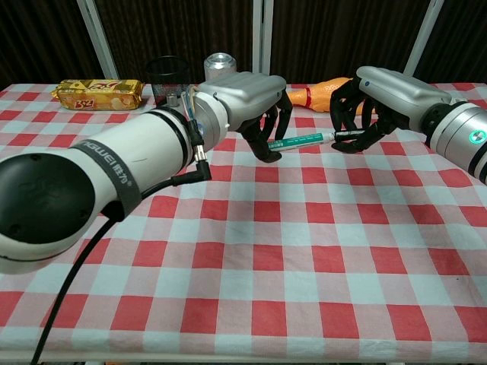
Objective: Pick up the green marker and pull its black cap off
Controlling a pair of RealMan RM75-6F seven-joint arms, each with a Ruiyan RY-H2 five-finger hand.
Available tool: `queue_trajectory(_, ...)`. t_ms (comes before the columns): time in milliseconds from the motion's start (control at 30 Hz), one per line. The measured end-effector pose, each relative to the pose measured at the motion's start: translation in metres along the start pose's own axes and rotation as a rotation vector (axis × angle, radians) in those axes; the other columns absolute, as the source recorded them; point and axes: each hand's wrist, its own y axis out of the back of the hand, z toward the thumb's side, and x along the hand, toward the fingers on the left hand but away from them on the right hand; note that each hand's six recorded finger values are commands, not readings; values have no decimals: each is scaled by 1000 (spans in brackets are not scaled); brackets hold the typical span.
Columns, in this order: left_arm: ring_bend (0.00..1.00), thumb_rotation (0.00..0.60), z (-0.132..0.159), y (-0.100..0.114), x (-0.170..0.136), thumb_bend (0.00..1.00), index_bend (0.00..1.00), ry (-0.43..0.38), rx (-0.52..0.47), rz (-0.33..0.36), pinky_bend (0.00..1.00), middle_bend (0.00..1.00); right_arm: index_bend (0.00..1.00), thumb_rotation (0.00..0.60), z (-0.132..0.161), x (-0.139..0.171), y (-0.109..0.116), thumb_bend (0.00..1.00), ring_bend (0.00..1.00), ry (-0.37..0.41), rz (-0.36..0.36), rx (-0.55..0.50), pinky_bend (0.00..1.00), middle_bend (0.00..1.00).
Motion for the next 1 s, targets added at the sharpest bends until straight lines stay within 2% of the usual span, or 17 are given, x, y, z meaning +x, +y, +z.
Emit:
queue_trajectory(200, 918, 600, -5, 4, -1, 395, 587, 10, 6, 10, 1000, 636, 764, 600, -5, 3, 2, 291, 457, -16, -7, 2, 519, 727)
queue_trajectory(500, 918, 600, -30, 6, -3, 395, 588, 61, -6, 17, 1000, 636, 763, 600, -27, 7, 7, 290, 456, -62, -9, 21, 520, 726)
queue_trajectory(833, 918, 600, -64, -7, -8, 397, 587, 112, 21, 7, 1000, 637, 761, 600, -43, 11, -11, 288, 456, -92, 41, 28, 520, 720)
queue_trajectory(933, 918, 600, -76, -12, -10, 397, 587, 132, 20, 1, 1000, 636, 730, 600, -47, 11, -20, 213, 452, -101, 59, 33, 520, 691)
queue_trajectory(1000, 918, 600, -82, -16, -11, 397, 587, 143, 21, -6, 1000, 636, 651, 600, -50, 11, -25, 102, 407, -107, 74, 38, 510, 625)
